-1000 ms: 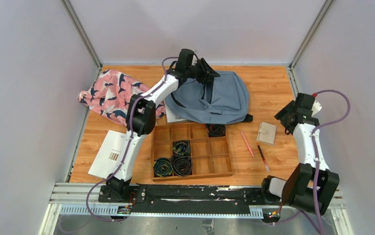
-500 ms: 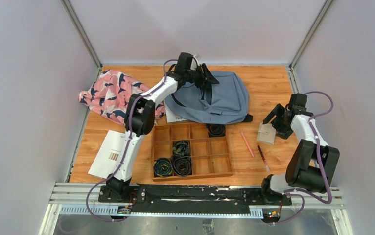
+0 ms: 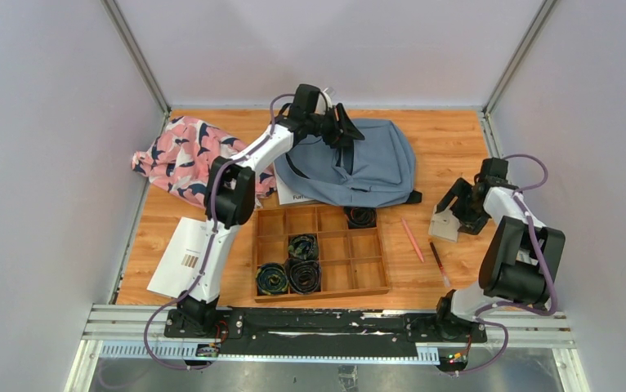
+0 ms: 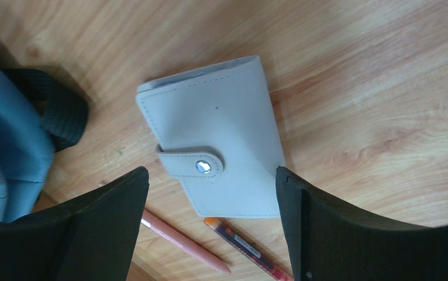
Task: Pack the student bag
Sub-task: Adjust the student bag at the center of the board.
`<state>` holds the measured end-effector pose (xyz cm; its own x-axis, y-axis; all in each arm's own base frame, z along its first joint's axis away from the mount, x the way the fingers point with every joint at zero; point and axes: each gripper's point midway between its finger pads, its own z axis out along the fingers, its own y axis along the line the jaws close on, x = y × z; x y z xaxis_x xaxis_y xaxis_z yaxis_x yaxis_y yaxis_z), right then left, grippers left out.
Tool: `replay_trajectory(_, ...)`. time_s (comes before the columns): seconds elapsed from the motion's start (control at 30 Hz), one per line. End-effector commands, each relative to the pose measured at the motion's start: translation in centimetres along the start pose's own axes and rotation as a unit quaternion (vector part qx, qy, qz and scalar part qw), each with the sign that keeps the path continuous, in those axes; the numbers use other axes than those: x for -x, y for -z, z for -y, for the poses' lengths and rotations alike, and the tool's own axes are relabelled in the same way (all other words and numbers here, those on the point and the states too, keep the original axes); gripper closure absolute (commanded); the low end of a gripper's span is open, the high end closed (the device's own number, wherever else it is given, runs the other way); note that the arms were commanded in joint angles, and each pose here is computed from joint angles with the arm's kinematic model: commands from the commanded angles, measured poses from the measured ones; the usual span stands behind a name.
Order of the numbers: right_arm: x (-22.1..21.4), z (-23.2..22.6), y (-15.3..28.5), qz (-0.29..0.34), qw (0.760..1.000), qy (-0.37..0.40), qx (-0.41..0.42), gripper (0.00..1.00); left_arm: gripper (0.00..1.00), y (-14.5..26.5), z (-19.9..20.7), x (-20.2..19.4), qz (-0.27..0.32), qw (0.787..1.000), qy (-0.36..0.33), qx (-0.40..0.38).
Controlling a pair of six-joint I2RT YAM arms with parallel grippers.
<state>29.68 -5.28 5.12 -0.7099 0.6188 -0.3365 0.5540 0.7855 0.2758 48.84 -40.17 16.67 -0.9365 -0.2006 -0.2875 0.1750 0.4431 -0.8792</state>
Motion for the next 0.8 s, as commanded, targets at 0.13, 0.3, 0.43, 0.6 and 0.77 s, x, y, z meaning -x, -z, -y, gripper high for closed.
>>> replay_trajectory(0.13,0.2,2.6,-0.8,-0.009,0.999,-0.014,-0.037,0.13,0.50,1.3,0.5,0.4,-0.016,0.999,-0.018,-0.027)
replay_trajectory(0.3,0.2,2.8,-1.2,-0.011,1.000,-0.014,-0.019,0.15,0.41,1.6,-0.9,0.3,-0.015,0.999,-0.045,0.008)
replay_trajectory(0.43,0.2,2.1,-1.3,-0.014,1.000,-0.007,0.003,0.18,0.35,1.8,-1.0,0.8,-0.011,0.998,-0.054,0.029)
replay_trajectory(0.6,0.3,2.0,-1.4,-0.016,1.000,-0.005,0.010,0.22,0.35,2.1,-1.5,1.0,-0.006,0.996,-0.068,0.051)
replay_trajectory(0.77,0.6,2.0,-2.3,-0.035,0.999,0.001,0.012,0.23,0.35,2.4,-1.9,1.0,-0.001,0.997,-0.058,0.041)
